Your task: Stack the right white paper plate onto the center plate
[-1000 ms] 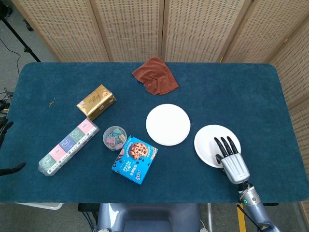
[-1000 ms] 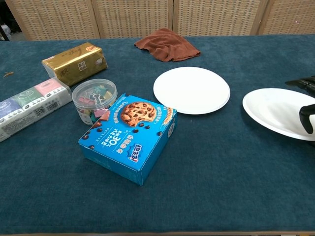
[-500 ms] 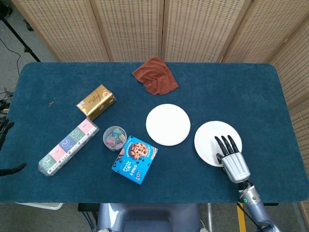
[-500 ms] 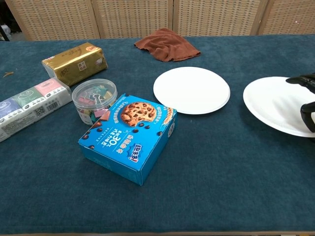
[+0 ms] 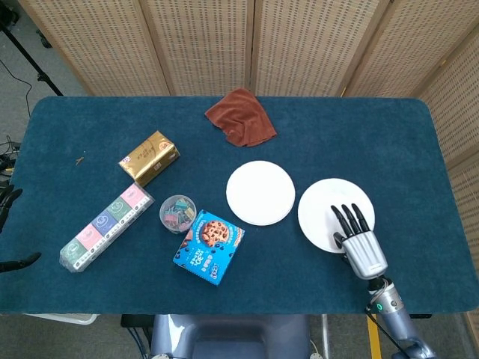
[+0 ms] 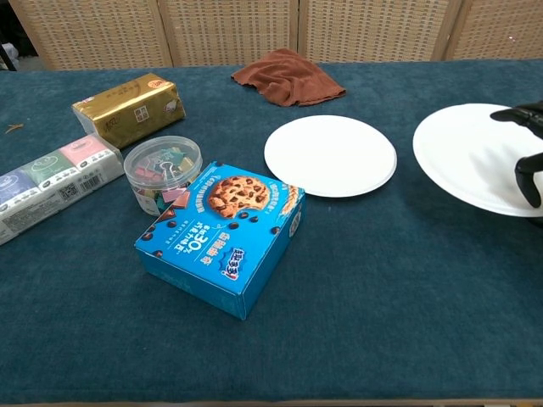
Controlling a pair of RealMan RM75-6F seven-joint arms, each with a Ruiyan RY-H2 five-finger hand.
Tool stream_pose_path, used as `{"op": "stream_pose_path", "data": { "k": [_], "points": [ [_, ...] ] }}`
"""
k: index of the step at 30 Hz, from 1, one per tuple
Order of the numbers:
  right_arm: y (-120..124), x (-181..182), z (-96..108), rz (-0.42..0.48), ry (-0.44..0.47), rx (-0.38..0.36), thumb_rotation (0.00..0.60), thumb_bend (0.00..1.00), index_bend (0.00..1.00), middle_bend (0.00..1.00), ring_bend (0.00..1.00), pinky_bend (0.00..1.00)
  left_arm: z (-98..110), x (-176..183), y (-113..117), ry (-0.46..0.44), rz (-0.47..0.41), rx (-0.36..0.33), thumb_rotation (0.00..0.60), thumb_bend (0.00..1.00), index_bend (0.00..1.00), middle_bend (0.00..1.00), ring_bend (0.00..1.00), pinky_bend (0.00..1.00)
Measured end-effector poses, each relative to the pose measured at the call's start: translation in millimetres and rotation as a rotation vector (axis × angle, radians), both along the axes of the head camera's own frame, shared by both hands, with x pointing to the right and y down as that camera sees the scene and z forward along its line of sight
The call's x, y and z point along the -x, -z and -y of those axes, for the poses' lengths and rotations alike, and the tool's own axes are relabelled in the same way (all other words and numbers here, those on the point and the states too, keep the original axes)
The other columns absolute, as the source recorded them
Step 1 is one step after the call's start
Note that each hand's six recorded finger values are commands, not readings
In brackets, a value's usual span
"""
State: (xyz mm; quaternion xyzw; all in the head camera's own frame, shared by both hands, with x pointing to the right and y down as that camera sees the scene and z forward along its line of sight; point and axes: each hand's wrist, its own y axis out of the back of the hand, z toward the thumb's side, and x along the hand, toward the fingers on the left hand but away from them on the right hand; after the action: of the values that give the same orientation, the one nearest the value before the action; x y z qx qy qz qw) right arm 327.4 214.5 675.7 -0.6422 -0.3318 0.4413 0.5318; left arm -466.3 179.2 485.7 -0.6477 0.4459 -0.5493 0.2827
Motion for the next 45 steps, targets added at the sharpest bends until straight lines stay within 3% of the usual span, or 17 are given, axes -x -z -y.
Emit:
{"op": "stream_pose_path", "data": {
  "k": [7, 23, 39, 45],
  "points": [
    [8, 29, 28, 0.007, 0.076, -0.022, 0.600, 0.72, 0.67, 0.08, 0.00, 0.00, 0, -1, -1, -0.002, 0.003, 0.004, 0.600, 0.07, 0.00, 0.00, 0.00, 0.00],
    [-14, 122, 83, -0.111, 0.318, 0.057, 0.600, 0.72, 0.66, 0.08, 0.00, 0.00, 6, 6, -4, 0.026, 0.007, 0.000, 0.600, 0.07, 0.00, 0.00, 0.00, 0.00],
    [-39, 159, 109, -0.108, 0.288, 0.154, 0.600, 0.72, 0.65, 0.08, 0.00, 0.00, 10, 13, -10, 0.062, 0.019, 0.024, 0.600, 0.07, 0.00, 0.00, 0.00, 0.00],
    [-44, 157, 111, -0.136, 0.278, 0.167, 0.600, 0.72, 0.57, 0.06, 0.00, 0.00, 10, 14, -10, 0.063, 0.016, 0.029, 0.600, 0.07, 0.00, 0.00, 0.00, 0.00]
  ]
}}
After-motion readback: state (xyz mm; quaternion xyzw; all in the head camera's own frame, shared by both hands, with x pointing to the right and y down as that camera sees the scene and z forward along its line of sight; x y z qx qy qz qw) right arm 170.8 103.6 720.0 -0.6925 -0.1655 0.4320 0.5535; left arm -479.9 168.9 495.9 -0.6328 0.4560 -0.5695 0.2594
